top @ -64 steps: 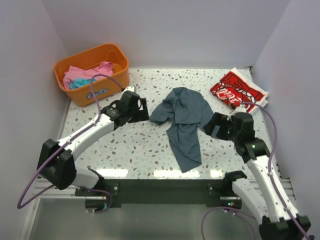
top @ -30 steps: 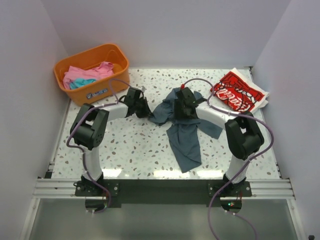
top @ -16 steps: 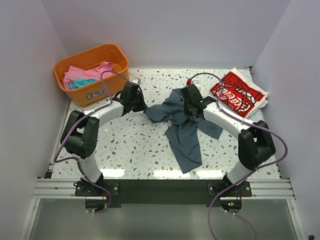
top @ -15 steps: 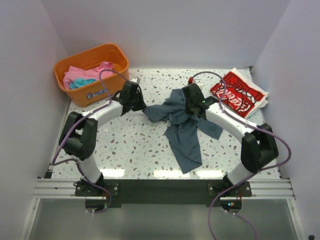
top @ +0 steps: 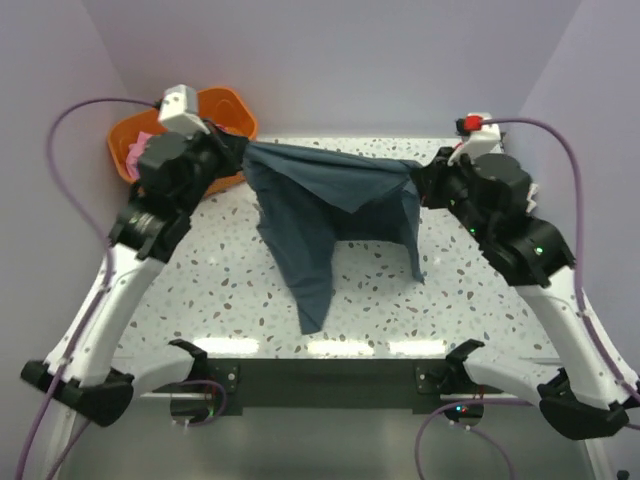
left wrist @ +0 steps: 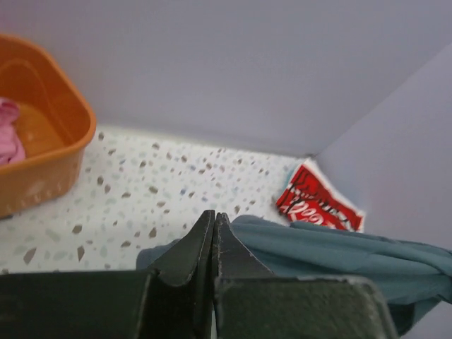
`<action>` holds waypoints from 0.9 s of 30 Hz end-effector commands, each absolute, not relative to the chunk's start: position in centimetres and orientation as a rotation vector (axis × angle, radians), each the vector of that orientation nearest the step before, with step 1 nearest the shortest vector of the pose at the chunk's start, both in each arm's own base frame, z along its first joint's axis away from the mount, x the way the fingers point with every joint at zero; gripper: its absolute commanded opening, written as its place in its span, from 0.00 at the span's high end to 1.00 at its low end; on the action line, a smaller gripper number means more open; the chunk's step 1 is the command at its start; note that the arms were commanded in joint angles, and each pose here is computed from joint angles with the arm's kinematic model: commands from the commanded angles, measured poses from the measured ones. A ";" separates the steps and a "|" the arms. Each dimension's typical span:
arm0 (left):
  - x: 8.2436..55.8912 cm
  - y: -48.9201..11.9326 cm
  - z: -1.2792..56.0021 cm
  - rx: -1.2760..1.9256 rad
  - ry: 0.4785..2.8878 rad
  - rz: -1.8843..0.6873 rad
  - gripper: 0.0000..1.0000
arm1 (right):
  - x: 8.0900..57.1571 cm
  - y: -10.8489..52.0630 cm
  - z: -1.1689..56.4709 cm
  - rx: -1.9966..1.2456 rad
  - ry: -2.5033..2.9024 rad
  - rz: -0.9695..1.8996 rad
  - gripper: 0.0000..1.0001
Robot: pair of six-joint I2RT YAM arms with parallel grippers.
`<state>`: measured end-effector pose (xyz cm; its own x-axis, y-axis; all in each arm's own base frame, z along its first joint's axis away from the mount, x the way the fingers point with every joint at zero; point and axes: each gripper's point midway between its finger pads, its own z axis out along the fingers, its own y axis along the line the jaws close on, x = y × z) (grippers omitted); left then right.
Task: Fold and stack the t-shirts
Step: Flatten the tshirt out
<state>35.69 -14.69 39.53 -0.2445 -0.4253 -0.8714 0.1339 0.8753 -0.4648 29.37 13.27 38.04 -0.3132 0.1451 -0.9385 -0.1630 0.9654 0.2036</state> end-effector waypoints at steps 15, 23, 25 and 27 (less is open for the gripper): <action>14.2 -5.4 66.5 -0.148 1.046 -0.695 1.00 | 8.8 16.2 61.9 -0.501 1.270 1.103 1.00; 21.9 -6.4 60.7 -0.264 1.242 -0.591 1.00 | 17.5 14.6 55.7 -0.199 1.538 0.829 1.00; 26.4 -6.9 56.0 -0.331 1.357 -0.507 1.00 | 21.7 13.7 51.1 -0.089 1.679 0.655 1.00; 30.0 -7.7 52.6 -0.362 1.419 -0.456 1.00 | 26.0 13.5 46.6 -0.004 1.807 0.488 1.00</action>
<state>23.15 -9.72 57.69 0.0762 -0.5455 -0.8346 0.3577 0.7963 -0.4878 18.86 16.40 53.56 -0.2344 0.3144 -0.9199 -0.5924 0.7041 0.3916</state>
